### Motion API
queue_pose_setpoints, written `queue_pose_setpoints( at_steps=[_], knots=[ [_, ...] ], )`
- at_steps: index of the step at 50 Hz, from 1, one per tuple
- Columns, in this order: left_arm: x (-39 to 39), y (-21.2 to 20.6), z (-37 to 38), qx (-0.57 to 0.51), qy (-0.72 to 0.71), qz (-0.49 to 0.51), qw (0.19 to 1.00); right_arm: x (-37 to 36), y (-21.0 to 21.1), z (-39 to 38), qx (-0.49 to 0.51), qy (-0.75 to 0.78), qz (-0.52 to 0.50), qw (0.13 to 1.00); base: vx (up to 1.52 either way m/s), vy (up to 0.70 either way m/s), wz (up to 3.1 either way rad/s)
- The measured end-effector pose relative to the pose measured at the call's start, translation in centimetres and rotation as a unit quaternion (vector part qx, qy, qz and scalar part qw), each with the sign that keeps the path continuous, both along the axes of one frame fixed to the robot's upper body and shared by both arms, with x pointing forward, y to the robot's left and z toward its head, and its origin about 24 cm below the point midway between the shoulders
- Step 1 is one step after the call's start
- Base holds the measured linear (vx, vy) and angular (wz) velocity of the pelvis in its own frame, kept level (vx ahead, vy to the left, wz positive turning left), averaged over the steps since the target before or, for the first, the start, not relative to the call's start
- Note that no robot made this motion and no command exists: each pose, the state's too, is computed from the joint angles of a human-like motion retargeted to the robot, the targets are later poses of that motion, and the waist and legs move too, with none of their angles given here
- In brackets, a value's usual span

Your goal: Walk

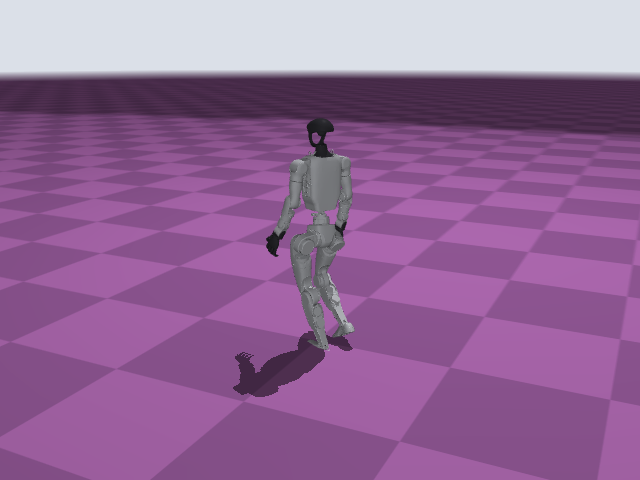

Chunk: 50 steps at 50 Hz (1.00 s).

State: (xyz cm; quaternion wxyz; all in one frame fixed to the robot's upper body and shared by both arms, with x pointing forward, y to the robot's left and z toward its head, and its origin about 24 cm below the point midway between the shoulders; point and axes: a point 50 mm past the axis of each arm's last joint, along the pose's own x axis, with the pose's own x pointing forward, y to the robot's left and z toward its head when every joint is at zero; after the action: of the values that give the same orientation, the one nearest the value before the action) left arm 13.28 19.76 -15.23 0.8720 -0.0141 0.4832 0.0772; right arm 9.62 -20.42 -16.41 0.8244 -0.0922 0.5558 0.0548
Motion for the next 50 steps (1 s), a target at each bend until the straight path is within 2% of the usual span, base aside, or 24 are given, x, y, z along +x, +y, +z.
queue_pose_setpoints(
  at_steps=[6,10,17,20,27,37,43,50],
  knots=[
    [7.0,-0.9,3.6,0.011,-0.133,-0.057,0.989,-5.5,-1.7,-0.8,-0.018,0.092,-0.034,0.995,0.0,0.0,0.0],
    [9.0,-1.4,5.3,0.021,-0.185,-0.089,0.979,-8.4,-2.1,-0.9,-0.023,0.131,-0.052,0.99,0.0,0.0,0.0],
    [6.3,-1.9,3.2,0.008,-0.13,-0.084,0.988,-9.5,-2.4,-0.9,-0.044,0.127,-0.079,0.988,0.03,-0.05,-0.02],
    [3.0,-1.9,1.3,0.002,-0.065,-0.083,0.994,-7.9,-2.4,-0.8,-0.053,0.093,-0.077,0.991,-0.02,-0.03,-0.1],
    [-2.5,-0.9,-0.8,0.006,0.034,-0.085,0.996,2.2,-2.5,1.4,-0.075,-0.074,-0.027,0.994,-0.01,-0.01,-0.06],
    [-9.6,0.2,-2.1,0.002,0.121,-0.004,0.993,15.3,-0.8,9.4,-0.055,-0.327,0.007,0.943,0.0,0.0,0.0],
    [-12.1,0.0,-2.3,-0.003,0.154,0.042,0.987,16.9,0.6,11.0,-0.046,-0.365,0.034,0.929,0.0,0.0,0.0],
    [-12.1,0.1,-2.4,-0.004,0.156,0.081,0.984,11.4,1.6,5.6,-0.025,-0.237,0.036,0.971,0.02,0.04,0.17]
  ],
)
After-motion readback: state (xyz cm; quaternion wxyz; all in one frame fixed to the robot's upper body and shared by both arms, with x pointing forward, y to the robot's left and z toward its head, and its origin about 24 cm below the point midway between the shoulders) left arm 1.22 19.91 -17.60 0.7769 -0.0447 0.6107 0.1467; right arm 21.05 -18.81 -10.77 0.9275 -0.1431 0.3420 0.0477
